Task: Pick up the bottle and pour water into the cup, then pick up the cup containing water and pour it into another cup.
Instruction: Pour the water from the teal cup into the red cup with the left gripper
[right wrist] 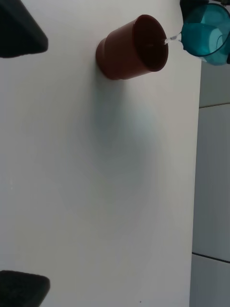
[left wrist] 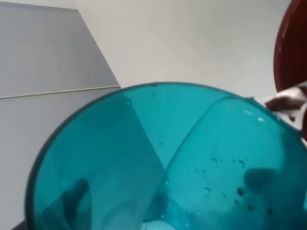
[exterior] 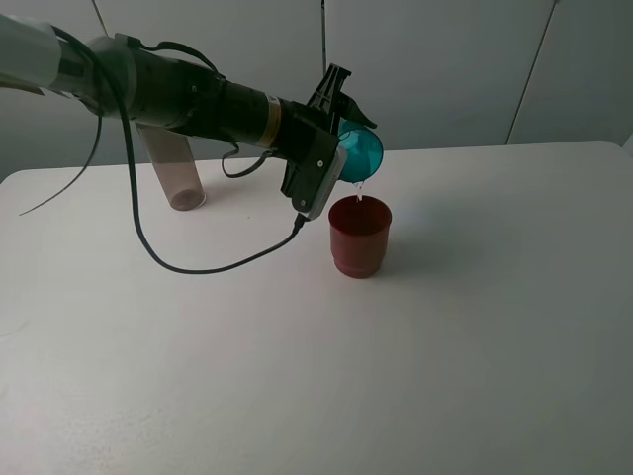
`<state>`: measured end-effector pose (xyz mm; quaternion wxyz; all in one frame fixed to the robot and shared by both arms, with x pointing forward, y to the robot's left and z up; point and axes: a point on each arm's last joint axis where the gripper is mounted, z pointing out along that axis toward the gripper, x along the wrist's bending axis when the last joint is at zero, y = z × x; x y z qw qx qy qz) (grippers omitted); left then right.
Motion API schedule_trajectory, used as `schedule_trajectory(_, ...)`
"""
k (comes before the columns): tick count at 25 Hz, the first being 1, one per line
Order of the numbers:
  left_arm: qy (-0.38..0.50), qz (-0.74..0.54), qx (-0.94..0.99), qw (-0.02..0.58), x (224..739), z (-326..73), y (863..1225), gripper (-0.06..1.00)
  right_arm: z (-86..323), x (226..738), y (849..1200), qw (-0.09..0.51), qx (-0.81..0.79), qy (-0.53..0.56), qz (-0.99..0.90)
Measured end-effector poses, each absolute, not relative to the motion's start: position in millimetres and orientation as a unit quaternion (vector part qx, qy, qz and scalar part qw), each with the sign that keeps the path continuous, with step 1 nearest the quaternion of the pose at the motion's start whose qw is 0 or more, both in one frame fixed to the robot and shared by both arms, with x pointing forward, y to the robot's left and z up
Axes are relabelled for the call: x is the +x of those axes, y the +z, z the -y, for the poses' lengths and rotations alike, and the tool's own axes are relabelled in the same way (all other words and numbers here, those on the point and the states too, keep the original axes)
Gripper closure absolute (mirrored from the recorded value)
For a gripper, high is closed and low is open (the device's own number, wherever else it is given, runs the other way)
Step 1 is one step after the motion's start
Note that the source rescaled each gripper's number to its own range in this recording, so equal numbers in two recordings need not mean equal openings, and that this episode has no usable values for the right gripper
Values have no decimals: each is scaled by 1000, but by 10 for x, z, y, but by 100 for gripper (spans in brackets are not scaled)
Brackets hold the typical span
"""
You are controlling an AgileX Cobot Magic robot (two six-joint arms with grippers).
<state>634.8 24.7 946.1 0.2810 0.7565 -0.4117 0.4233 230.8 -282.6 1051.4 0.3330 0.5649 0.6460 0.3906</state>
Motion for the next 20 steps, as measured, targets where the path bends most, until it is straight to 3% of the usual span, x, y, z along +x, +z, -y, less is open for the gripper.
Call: schedule_trajectory(20,452,456,720,263,6346,-226,9489,86,2826,2308,10514,333,565,391,-646)
